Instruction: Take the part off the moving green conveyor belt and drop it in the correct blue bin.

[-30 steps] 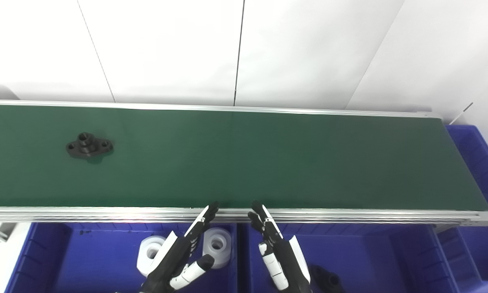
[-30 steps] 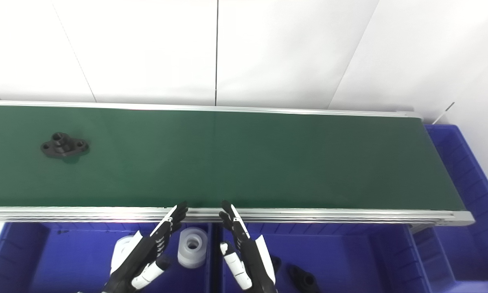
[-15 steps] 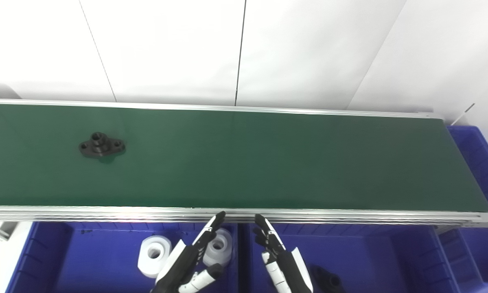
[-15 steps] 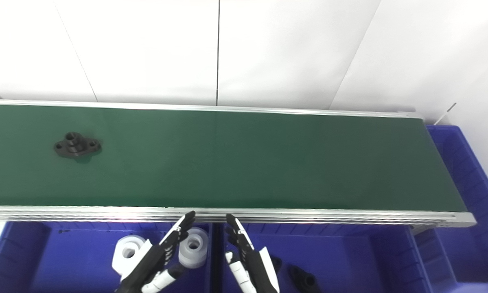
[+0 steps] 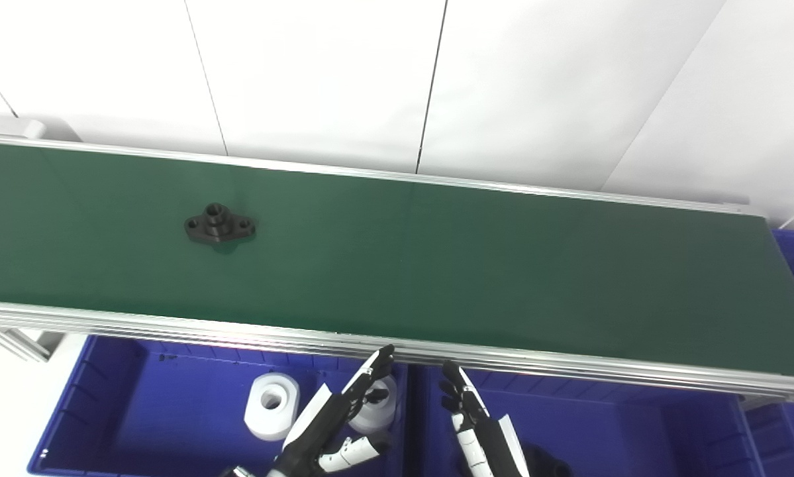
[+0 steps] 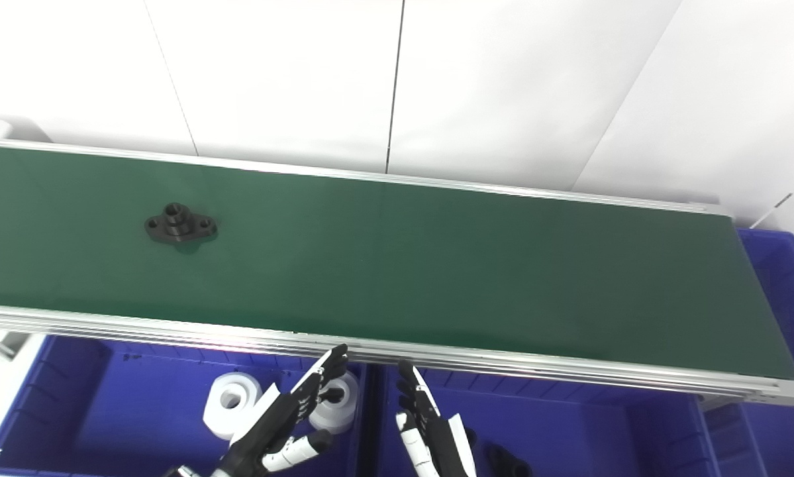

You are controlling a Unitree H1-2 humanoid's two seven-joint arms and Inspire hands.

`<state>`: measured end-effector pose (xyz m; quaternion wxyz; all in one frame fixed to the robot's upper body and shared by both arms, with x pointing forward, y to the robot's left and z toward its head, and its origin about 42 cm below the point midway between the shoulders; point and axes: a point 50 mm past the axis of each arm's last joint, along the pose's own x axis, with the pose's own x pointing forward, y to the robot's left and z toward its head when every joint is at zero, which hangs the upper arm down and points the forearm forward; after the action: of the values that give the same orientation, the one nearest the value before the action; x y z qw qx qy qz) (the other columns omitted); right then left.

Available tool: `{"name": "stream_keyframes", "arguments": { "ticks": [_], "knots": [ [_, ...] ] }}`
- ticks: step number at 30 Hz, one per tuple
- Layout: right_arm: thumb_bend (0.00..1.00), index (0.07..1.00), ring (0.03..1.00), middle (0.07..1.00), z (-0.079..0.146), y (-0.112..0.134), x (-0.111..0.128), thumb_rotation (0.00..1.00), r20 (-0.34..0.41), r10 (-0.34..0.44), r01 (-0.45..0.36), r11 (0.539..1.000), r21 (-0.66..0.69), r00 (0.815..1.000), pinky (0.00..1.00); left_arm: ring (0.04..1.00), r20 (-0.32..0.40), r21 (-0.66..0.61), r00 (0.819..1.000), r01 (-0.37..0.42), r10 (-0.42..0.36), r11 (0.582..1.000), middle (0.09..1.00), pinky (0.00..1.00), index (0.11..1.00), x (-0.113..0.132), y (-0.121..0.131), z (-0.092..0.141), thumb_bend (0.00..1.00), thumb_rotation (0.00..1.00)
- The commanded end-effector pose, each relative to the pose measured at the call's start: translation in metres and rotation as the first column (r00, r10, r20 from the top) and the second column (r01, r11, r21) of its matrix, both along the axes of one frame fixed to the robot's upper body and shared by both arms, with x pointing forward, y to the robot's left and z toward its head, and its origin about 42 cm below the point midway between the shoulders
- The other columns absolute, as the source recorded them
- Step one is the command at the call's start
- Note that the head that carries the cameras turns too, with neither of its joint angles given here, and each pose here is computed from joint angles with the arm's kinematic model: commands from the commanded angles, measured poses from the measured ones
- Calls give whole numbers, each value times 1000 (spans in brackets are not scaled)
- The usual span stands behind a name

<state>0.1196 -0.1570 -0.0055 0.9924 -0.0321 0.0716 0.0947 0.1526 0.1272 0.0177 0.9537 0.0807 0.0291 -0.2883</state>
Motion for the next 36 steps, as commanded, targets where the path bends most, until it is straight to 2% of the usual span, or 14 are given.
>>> {"name": "stream_keyframes", "arguments": {
  "ticks": [1, 16, 28, 34, 36],
  "knots": [
    [584, 961, 933, 963, 7, 1, 5, 1000, 74, -2, 1, 1000, 22, 997, 889, 942, 65, -20, 998, 1, 0, 1000, 964, 828, 988, 7, -5, 7, 829, 849],
    [645, 963, 923, 957, 2, -2, 7, 1000, 69, -6, 7, 1000, -13, 998, 866, 927, 73, -33, 997, 3, -1, 999, 953, 795, 970, 9, -9, -1, 799, 833],
    [672, 976, 922, 960, 5, -9, 5, 969, 76, 0, 1, 1000, -13, 997, 865, 909, 81, -16, 997, -1, 2, 1000, 943, 762, 973, 8, -15, 4, 825, 854],
    [665, 996, 953, 980, 16, -16, 1, 910, 113, 23, -20, 999, -31, 993, 911, 910, 97, -37, 995, 2, 2, 999, 946, 760, 978, 9, -24, 7, 819, 862],
    [703, 979, 945, 974, 20, -19, 0, 899, 137, 35, -27, 998, -59, 990, 899, 907, 103, -45, 995, 5, -1, 999, 950, 758, 976, 10, -29, 7, 815, 853]
  ]
}}
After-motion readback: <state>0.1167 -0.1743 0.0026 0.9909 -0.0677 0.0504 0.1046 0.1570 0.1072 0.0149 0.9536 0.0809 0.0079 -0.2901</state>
